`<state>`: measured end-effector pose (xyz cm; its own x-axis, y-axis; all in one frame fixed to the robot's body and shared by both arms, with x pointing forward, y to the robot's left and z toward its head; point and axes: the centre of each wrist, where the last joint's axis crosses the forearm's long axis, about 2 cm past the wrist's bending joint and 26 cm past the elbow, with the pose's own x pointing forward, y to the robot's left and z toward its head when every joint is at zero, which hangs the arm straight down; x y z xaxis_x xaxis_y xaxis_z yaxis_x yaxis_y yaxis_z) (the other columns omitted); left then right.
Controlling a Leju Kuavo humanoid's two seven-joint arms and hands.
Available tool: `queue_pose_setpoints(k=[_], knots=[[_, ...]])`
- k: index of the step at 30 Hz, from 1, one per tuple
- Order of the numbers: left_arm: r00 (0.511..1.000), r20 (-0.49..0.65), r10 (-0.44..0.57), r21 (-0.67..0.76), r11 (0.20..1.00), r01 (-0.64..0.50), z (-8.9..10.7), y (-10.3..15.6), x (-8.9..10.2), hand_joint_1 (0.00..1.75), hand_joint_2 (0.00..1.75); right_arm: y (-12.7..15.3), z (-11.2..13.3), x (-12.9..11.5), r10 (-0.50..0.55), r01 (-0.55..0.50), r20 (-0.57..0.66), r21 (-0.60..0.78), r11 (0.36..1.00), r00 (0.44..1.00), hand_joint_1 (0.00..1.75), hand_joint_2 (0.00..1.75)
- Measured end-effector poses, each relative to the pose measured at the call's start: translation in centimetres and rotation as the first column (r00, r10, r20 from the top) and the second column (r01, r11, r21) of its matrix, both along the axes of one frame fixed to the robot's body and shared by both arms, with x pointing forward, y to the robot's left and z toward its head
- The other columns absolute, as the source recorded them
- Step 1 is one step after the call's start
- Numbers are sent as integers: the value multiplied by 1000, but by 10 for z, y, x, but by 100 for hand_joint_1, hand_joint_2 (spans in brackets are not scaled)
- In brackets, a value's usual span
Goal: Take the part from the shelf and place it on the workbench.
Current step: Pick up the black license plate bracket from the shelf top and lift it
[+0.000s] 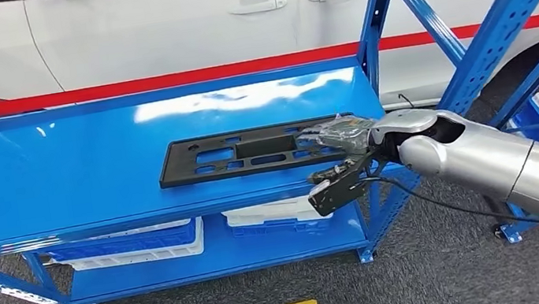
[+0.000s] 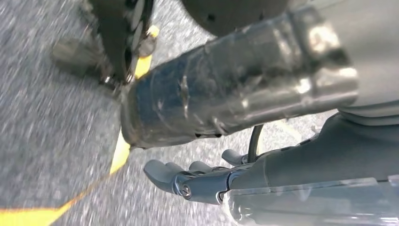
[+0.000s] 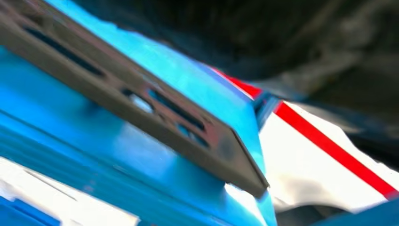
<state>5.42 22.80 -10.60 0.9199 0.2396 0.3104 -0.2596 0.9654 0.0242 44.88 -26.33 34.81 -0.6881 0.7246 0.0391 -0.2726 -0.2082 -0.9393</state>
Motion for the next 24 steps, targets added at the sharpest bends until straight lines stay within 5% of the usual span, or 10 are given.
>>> queue_pose_setpoints(k=[24], knots=[[1000,12,-27,-21,999,27,0,-1,-1,0,0,19,17,-1,31,-31,-15,-21,999,999,0,0]])
